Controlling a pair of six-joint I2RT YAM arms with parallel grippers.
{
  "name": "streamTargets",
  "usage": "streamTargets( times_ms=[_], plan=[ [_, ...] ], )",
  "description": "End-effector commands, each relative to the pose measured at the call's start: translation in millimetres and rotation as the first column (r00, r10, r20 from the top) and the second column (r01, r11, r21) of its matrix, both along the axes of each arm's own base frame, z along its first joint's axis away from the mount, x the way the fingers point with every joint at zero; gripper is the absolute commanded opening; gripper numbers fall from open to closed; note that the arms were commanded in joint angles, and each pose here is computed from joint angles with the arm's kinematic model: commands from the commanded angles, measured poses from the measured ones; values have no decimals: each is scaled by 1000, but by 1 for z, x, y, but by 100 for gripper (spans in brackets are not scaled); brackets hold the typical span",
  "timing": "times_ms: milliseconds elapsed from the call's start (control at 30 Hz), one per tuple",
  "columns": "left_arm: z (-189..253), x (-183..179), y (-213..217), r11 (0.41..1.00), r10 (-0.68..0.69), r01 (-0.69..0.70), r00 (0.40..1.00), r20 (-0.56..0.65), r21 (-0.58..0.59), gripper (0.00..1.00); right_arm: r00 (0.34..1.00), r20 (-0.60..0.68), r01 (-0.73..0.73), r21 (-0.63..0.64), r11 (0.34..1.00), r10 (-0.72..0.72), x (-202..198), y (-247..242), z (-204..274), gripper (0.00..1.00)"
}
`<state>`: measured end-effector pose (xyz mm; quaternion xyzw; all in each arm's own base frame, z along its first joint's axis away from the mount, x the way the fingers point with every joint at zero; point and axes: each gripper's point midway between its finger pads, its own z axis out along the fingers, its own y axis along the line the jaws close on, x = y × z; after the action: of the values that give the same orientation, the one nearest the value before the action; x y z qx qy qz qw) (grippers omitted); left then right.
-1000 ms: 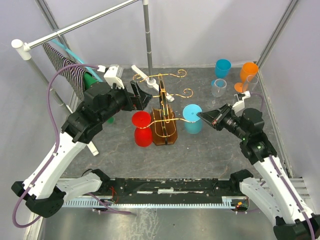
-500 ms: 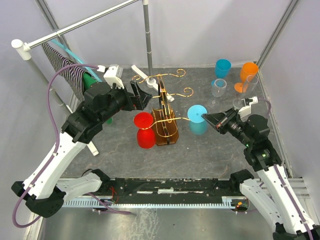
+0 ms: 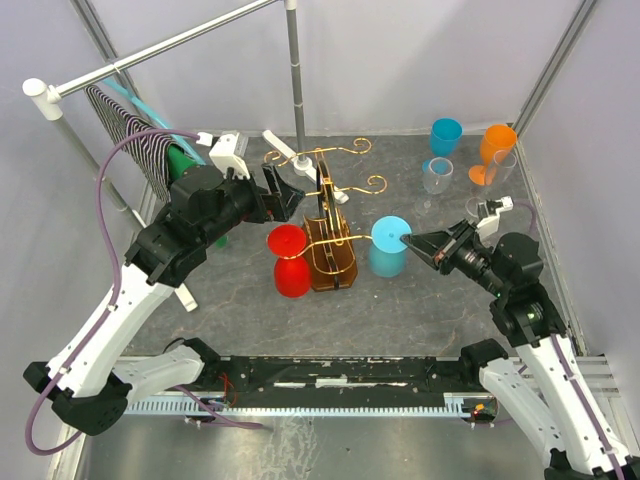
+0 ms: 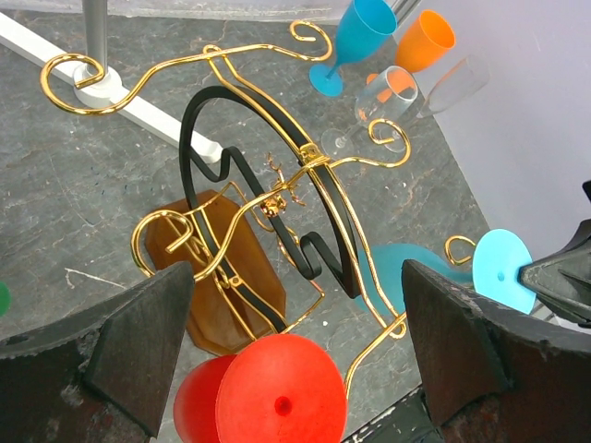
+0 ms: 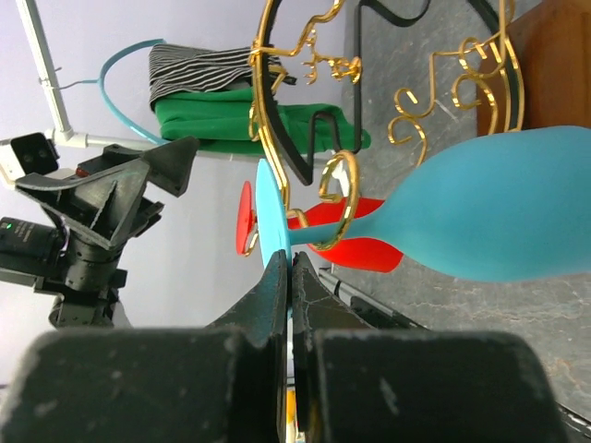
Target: Take the wine glass off the wine glass rack
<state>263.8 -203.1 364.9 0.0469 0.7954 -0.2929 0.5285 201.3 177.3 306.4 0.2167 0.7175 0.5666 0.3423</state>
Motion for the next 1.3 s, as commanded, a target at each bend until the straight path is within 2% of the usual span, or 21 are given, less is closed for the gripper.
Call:
streamTargets(
  times_ms=[0,167,367,800,1067,1267],
  plan=[
    [15,1,1,1000,2,-1,999,48,-27,100,998,47,42,-45,998,-40,-11,-11,7,1],
    [17,-1,3,1000,5,-4,999,53,-22,100,989,69,134,-69,989,-129,-9,-26,-1,1],
    [17,-1,7,1000,15,-15,998,61,-14,100,999,38,26,-23,999,-25,-10,-8,5,1],
    [10,0,2,1000,1,0,999,50,-20,100,995,67,-75,85,994,69,-4,14,29,1],
    [10,-1,7,1000,17,-17,998,53,-4,100,997,81,13,-32,999,-11,-12,-4,28,1],
    [8,1,5,1000,13,-13,999,51,-4,99,998,41,-51,-16,999,52,-25,2,19,1]
  ],
)
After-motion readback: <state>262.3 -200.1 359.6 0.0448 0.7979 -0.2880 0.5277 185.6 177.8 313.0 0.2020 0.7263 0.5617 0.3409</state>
